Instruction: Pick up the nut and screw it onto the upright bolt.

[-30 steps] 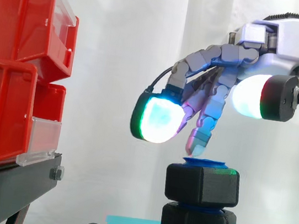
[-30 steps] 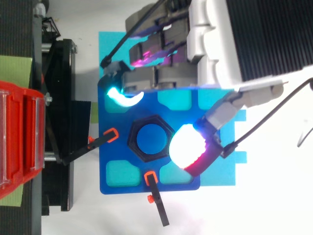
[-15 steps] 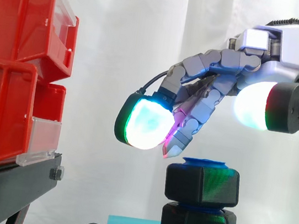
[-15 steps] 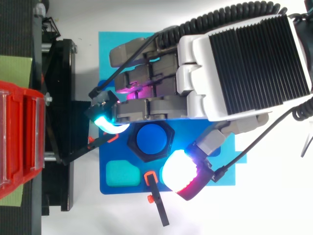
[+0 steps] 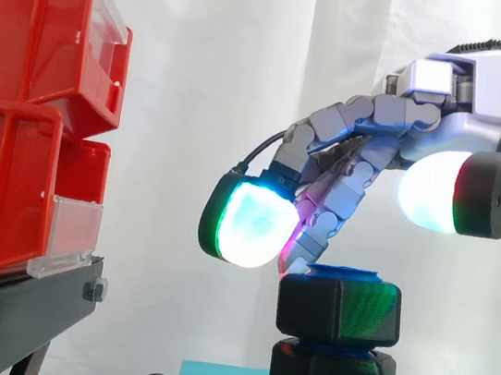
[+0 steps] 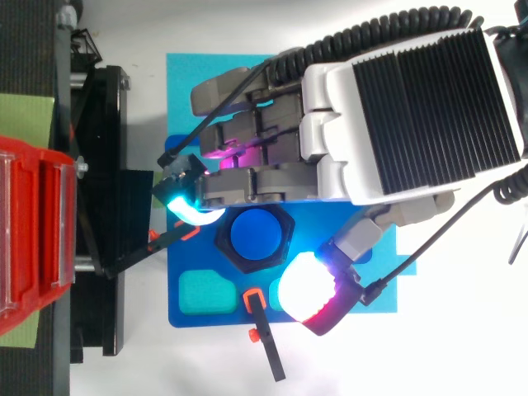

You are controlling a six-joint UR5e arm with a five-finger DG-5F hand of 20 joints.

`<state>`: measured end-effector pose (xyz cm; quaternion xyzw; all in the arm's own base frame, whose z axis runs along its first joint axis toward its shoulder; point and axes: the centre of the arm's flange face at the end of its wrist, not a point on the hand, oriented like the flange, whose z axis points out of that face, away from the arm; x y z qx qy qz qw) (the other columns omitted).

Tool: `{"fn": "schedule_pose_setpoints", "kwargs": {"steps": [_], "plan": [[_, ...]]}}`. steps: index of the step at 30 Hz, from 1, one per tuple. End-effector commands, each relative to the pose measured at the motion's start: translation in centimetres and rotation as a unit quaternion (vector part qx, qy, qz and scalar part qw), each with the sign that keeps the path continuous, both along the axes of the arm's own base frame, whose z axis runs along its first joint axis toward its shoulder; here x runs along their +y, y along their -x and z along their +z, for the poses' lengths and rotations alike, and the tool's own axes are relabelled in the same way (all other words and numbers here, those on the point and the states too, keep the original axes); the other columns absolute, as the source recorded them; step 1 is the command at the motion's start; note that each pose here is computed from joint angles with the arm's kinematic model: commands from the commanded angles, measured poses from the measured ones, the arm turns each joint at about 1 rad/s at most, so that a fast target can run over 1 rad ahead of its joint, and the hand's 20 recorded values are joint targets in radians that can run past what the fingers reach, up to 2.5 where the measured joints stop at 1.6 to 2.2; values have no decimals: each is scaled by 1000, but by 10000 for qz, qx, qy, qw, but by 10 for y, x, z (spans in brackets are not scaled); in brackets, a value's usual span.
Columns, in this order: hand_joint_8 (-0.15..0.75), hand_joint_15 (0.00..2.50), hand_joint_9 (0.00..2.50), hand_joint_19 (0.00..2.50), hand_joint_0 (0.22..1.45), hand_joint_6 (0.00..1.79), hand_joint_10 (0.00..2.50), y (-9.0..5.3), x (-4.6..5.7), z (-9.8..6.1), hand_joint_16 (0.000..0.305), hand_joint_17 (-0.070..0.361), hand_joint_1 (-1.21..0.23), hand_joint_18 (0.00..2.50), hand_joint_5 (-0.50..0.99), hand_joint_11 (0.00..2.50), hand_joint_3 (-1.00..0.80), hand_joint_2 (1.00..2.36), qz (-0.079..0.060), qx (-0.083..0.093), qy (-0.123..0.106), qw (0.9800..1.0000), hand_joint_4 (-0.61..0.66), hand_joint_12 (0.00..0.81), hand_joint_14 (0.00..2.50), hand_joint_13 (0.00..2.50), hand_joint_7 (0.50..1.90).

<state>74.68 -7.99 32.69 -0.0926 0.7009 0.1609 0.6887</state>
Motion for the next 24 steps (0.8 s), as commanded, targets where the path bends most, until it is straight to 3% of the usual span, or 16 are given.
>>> {"fn": "schedule_pose_setpoints", "kwargs": {"steps": [1, 18, 24], "plan": [[188, 0, 892, 0, 497, 502, 0, 1, 1, -1, 19, 43, -305, 430, -72, 0, -500, 1000, 6, 25, 1, 10000, 199, 177, 0, 747, 666], [197, 0, 904, 0, 501, 502, 0, 3, -2, -8, 19, 43, -302, 453, -65, 0, -500, 1000, -10, 107, -11, 9999, 201, 176, 0, 774, 711], [203, 0, 910, 0, 508, 503, 0, 4, -4, -8, 18, 41, -303, 464, -41, 0, -500, 1000, -10, 104, -5, 9999, 225, 174, 0, 784, 864]]}}
